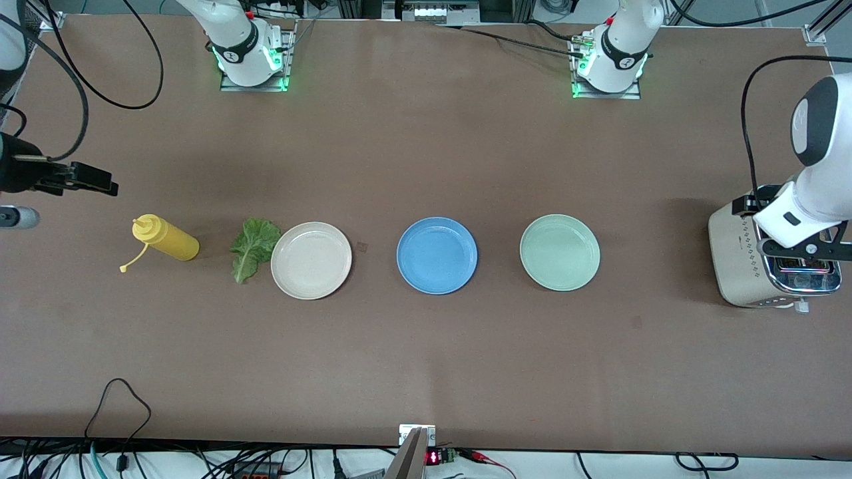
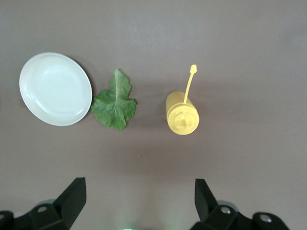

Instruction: Make sandwich in blue plate with both arms

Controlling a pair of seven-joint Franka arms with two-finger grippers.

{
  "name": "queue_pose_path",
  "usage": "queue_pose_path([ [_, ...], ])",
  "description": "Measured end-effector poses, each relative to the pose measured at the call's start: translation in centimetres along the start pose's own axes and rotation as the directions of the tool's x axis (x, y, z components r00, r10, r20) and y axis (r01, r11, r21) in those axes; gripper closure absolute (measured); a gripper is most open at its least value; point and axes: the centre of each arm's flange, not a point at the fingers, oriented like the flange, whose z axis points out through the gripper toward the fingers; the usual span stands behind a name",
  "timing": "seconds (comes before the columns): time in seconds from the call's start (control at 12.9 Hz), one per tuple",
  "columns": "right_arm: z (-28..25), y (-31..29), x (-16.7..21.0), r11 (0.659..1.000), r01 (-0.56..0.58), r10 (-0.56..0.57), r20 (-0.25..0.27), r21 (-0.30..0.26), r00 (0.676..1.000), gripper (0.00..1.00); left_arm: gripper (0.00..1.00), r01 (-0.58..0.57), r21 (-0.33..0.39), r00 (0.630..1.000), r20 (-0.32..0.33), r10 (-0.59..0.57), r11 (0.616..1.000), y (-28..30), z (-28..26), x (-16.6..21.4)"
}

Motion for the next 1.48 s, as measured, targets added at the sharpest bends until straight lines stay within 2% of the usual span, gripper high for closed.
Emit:
queue_pose_path([
  [0.39,3.1,-1.1,1.1,1.0,0.018,-0.019,0.092,0.002,0.996,0.0,0.31,-0.01,-0.023,0.996,-0.092,0.007,1.0,-4.9,7.7,-0.3],
  [0.47,3.3,-1.1,1.0,1.0,0.018,-0.018,0.101,0.002,0.995,0.0,0.32,-0.011,-0.027,0.995,-0.101,0.008,1.0,-5.2,8.6,-0.4],
  [0.54,3.4,-1.1,1.0,1.0,0.018,-0.018,0.106,0.002,0.994,0.0,0.39,-0.014,-0.03,0.995,-0.101,0.011,0.999,-5.4,9.3,-0.6],
  [0.62,3.5,-1.1,0.9,1.0,0.018,-0.018,0.108,0.002,0.994,0.0,0.4,-0.015,-0.032,0.995,-0.099,0.012,0.999,-5.5,9.9,-0.7],
  [0.7,3.6,-1.1,0.9,1.0,0.018,-0.018,0.11,0.003,0.994,0.0,0.48,-0.014,-0.035,0.995,-0.097,0.011,0.999,-5.7,10.3,-0.7],
  [0.78,3.8,-1.1,1.0,1.0,0.018,-0.018,0.11,0.003,0.994,0.0,0.48,-0.013,-0.037,0.996,-0.094,0.01,0.999,-5.9,10.6,-0.8],
  [0.85,4.3,-1.1,1.3,1.0,0.017,-0.018,0.1,0.002,0.995,0.0,0.56,-0.013,-0.038,0.996,-0.09,0.01,0.999,-5.9,10.8,-0.8],
  [1.01,7.4,-1.0,2.6,1.0,0.017,-0.017,0.049,0.0,0.999,0.0,0.82,-0.028,-0.041,0.996,-0.082,0.025,0.999,-6.3,11.3,-1.1],
  [1.09,9.9,-1.0,3.3,1.0,0.017,-0.017,0.021,-0.002,1.0,0.0,0.9,-0.034,-0.041,0.996,-0.082,0.031,0.999,-6.4,11.4,-1.1],
  [1.32,16.9,-1.7,4.3,0.999,-0.038,0.038,-0.036,-0.004,0.999,0.0,0.91,-0.048,-0.038,0.996,-0.078,0.045,0.998,-6.0,10.0,-0.9],
  [1.48,19.8,-4.1,4.3,0.998,-0.067,0.067,-0.064,-0.006,0.996,0.0,0.91,-0.07,-0.038,0.997,-0.037,0.068,0.997,-5.0,5.6,-0.6],
])
